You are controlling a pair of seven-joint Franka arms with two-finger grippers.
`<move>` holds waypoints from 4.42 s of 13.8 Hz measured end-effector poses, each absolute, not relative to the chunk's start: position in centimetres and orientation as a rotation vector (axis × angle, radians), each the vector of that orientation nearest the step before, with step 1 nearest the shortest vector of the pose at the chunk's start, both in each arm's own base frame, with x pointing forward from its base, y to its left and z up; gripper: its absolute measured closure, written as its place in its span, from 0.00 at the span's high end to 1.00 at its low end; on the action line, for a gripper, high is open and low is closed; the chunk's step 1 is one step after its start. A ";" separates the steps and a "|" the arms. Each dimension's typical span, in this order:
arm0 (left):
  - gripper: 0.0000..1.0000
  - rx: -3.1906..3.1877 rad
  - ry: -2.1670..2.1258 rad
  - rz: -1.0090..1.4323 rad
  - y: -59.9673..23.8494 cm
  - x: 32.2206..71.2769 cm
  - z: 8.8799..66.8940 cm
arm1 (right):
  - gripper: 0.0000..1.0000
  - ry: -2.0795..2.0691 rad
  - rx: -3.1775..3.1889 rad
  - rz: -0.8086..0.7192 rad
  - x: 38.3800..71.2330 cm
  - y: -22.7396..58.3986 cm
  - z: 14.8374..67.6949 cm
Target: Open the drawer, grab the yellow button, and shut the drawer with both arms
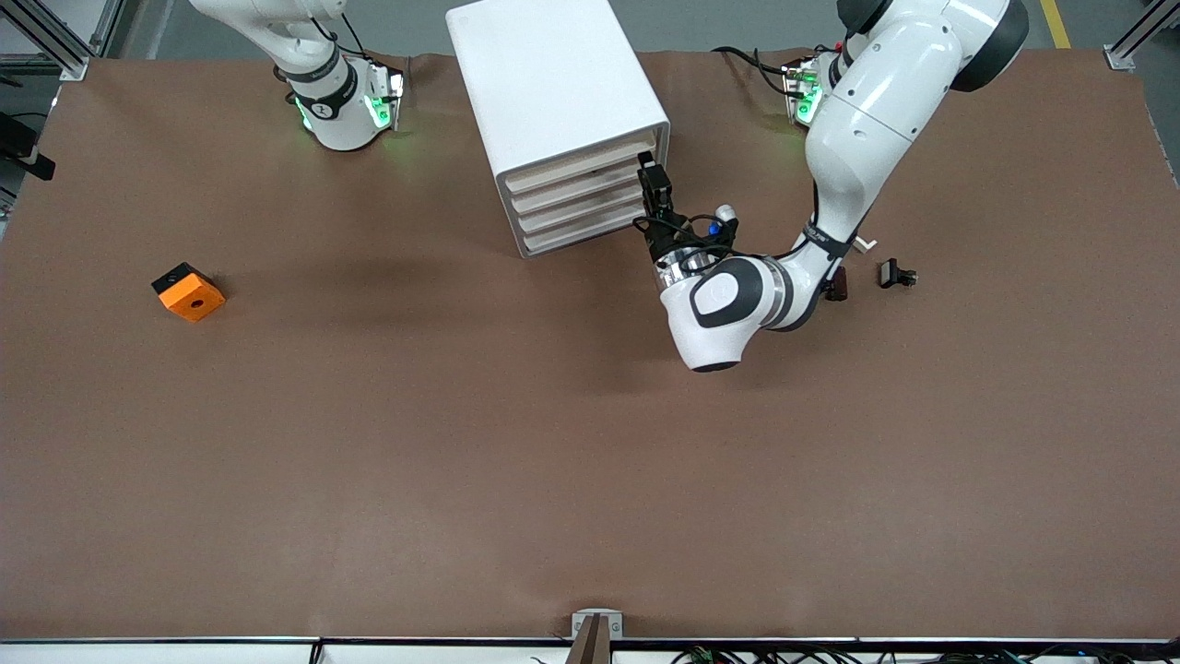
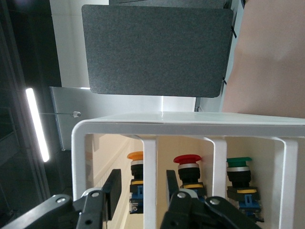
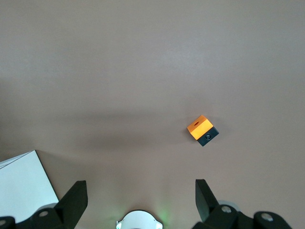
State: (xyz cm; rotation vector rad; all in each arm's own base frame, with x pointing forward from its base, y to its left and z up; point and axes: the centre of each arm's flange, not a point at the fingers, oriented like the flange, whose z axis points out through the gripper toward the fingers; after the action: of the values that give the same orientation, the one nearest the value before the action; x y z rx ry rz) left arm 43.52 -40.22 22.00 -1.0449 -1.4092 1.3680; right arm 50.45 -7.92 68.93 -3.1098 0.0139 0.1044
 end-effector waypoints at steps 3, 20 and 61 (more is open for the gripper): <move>0.45 -1.051 -1.402 1.370 -40.5 42.6 21.2 | 1.00 0.016 -3.107 0.169 51.9 -8.0 66.7; 0.39 -1.135 -1.402 1.322 -41.5 38.9 22.0 | 1.00 0.147 -3.070 0.395 56.7 -13.2 56.5; 0.09 -1.150 -1.567 1.484 -34.7 47.8 24.1 | 1.00 1.161 -2.898 0.245 56.3 22.5 57.0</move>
State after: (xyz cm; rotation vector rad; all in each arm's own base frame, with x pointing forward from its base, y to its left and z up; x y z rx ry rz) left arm 47.81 -34.69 24.11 -1.1495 -1.5665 1.4836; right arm 56.27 22.48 57.01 -2.8977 1.1605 0.2447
